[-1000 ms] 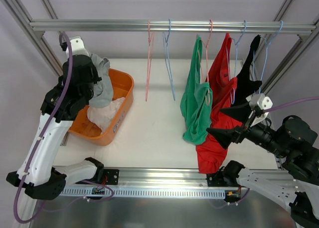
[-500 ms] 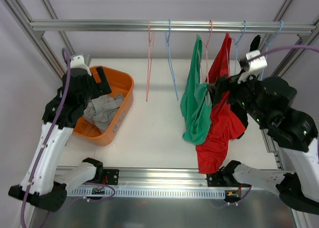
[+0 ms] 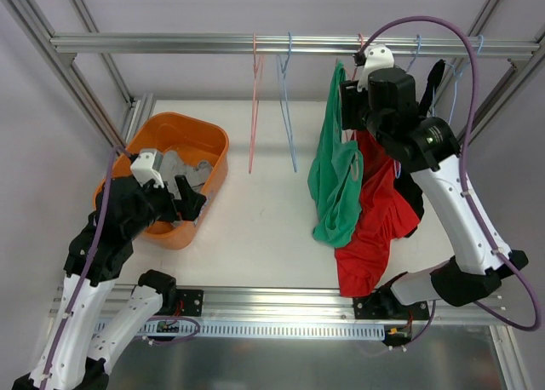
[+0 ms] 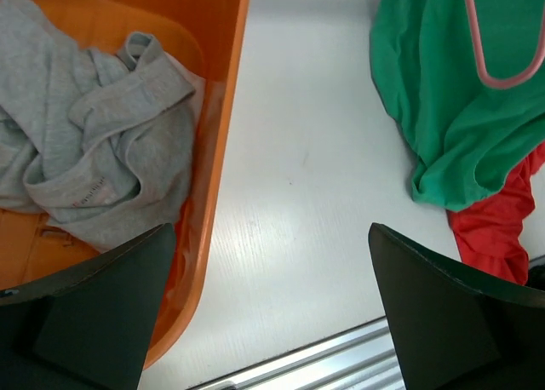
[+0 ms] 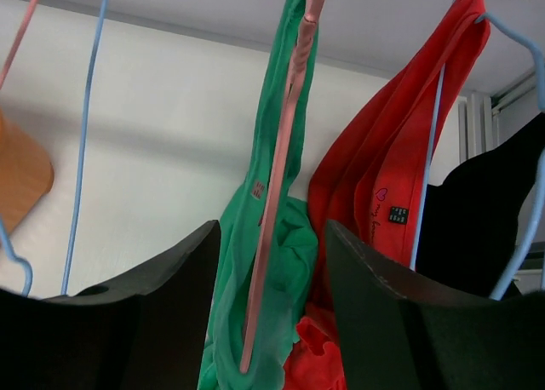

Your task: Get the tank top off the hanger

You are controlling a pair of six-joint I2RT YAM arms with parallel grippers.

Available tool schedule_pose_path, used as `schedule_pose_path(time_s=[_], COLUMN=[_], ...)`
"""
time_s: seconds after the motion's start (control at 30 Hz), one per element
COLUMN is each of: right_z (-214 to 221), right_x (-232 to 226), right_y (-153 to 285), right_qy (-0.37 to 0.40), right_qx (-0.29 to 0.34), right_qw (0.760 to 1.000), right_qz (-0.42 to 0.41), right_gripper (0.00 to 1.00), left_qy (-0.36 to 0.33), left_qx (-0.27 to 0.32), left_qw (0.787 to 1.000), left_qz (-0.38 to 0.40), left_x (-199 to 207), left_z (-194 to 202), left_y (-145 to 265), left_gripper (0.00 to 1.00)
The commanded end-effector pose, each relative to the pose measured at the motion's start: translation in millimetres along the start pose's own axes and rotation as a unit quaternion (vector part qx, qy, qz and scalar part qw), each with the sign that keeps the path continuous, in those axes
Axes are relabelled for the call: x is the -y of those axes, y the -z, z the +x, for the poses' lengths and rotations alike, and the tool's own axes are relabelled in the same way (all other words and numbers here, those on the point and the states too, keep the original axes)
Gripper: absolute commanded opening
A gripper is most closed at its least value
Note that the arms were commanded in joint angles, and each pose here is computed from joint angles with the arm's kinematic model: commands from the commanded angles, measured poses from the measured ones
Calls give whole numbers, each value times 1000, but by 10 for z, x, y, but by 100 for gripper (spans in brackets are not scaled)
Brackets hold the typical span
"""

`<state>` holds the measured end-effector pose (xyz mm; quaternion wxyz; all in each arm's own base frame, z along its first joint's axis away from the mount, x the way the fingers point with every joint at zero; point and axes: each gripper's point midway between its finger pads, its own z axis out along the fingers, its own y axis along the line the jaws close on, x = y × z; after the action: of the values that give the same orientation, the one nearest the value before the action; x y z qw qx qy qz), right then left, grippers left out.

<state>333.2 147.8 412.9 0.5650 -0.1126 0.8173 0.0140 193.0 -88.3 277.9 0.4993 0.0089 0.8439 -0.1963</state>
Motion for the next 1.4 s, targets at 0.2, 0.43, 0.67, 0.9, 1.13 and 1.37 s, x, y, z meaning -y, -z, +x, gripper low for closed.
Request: schedule_pose_path(time_s=[0.2,0.43,0.67,0.9,1.13,1.37], right_z=[-37,-75,-338,-704,-646,-151], right_x=[70,50,127,171,141,96], right_y=[-243,-215,-34,236,444,1064], right_qy=[-45,-62,-93,-112,-117,-105], right_qx=[11,18,59,120,126,87], right_qw=[999,998,994,986,985,985], right_qz=[23,16,18,-1,-33,-109], right_gripper=[34,8,0,0,0,0], left_qy=[-12,-15,-14,-13,3,-7], left_qx=[-10,-8,-5,-6,5,102], left_qw=[998,997,995,993,984,954], left_qz=[64,81,95,119,180,283], left_x=[120,184,258,370,642,1157], left_z=[306,293,218,142,-31,-782], left_y=[56,98,137,176,321,754], left_gripper=[99,99,99,99,99,99])
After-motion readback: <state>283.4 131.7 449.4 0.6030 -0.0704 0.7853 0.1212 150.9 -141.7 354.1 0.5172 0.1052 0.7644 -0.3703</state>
